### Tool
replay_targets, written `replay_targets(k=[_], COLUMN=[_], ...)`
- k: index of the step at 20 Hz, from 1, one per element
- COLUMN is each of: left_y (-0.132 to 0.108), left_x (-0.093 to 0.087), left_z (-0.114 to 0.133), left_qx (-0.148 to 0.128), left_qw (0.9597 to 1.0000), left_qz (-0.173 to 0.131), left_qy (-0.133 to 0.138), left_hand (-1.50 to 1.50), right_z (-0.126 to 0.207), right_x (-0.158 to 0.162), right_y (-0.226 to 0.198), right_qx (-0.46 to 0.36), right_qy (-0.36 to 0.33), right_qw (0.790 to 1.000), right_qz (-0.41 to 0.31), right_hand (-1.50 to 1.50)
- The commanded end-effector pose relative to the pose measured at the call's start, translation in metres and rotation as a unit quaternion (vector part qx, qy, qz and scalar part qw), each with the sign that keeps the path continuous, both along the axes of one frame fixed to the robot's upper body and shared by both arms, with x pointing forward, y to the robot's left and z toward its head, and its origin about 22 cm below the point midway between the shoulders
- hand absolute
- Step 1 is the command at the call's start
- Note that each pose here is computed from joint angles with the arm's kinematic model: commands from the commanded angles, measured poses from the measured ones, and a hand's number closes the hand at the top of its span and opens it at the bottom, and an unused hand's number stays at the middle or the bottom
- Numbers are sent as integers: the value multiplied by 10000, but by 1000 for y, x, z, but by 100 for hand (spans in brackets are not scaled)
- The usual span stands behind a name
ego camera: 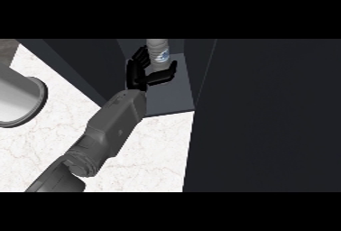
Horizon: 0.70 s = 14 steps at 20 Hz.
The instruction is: Pick up the bottled water, place it into the cabinet and close the cabinet
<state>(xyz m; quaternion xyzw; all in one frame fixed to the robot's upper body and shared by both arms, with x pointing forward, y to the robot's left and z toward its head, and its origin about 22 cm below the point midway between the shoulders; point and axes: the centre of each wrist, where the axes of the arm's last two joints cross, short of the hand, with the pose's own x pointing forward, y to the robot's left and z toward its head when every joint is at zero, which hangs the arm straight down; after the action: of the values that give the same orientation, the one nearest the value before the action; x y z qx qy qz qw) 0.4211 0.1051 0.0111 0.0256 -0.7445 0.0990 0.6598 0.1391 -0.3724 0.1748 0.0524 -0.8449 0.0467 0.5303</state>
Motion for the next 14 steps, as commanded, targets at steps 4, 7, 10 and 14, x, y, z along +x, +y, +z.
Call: replay_targets(k=[4, 7, 10, 14], left_y=[7, 9, 7, -1], left_x=[6, 8, 4, 7], left_z=[7, 10, 4, 12], left_qx=[74, 189, 140, 322], left_qw=[9999, 9995, 9998, 9991], left_qz=[110, 188, 113, 183], left_qy=[-92, -163, -114, -212], left_hand=[-150, -150, -150, -150], right_z=[-2, -8, -1, 2], right_x=[2, 1, 5, 4], right_y=[1, 5, 1, 7], right_qx=[83, 70, -16, -15], right_qy=[30, 38, -15, -60], right_qw=[10000, 9999, 9999, 9998], right_qz=[-27, 133, 118, 188], right_hand=[-150, -150, -150, -150])
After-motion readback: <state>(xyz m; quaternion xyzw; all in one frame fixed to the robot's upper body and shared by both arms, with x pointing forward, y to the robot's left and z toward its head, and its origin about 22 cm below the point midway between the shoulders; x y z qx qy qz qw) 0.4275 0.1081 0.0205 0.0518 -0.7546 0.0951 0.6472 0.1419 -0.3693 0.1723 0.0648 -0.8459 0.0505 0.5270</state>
